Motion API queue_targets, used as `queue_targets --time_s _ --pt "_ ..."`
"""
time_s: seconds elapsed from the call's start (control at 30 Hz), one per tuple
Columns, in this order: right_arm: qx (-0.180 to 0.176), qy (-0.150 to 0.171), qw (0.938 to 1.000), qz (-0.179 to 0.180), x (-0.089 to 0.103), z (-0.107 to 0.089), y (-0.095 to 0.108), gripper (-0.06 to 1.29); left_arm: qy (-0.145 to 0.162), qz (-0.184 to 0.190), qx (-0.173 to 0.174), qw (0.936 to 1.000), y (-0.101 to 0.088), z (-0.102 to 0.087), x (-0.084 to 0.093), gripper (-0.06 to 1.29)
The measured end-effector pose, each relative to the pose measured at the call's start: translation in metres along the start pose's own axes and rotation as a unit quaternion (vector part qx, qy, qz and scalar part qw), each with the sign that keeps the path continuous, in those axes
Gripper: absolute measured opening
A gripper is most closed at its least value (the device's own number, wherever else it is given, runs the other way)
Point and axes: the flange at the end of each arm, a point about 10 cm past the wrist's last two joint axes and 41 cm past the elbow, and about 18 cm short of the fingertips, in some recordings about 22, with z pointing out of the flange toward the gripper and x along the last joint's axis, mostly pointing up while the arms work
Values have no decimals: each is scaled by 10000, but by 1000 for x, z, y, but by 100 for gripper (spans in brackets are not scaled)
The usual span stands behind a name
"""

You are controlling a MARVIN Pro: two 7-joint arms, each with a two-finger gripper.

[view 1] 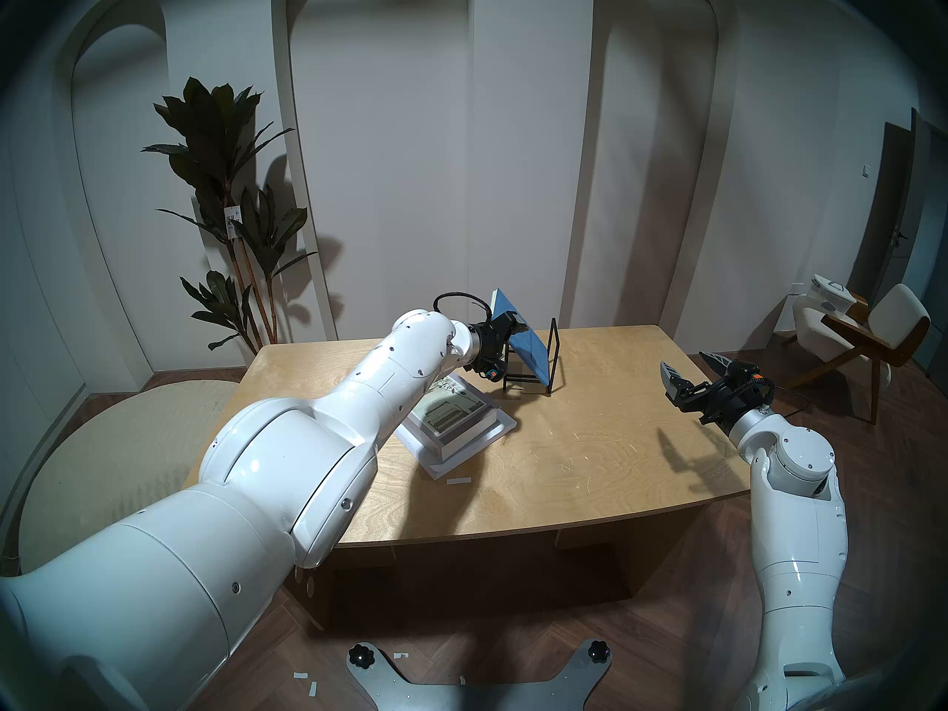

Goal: Stack the books into one stack

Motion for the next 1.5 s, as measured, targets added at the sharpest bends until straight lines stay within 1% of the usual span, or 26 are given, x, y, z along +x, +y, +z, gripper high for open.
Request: queue_targets --time_s 0.27,0.5,0.63,0.7,0.8,0.9,1.0,1.17,1.4,1.5 --pt "3 3 10000 -3 0 0 0 123 -75 -193 31 9998 -1 5 2 123" --pt "6 4 10000 -5 0 0 0 123 -109 -424 152 9989 -4 8 6 123" --pt "8 3 10000 -4 0 0 1 123 -154 -424 183 9988 -6 9 6 123" --pt "9 3 10000 -4 0 0 1 123 -170 -277 160 9993 -7 10 7 123" --pt "10 2 10000 -4 0 0 1 123 -156 126 61 9998 -7 12 10 123" --pt "10 3 10000 -5 0 0 1 123 -129 536 -32 9985 -7 13 13 123" --pt "11 3 10000 -5 0 0 1 123 -110 783 -83 9968 -6 14 15 123" --pt "13 4 10000 -6 0 0 1 123 -106 1038 -127 9945 -4 16 19 123" --pt "16 3 10000 -6 0 0 1 123 -111 1188 -143 9928 -5 18 21 123" --pt "17 2 10000 -5 0 0 1 123 -122 1182 -142 9928 -6 18 22 123"
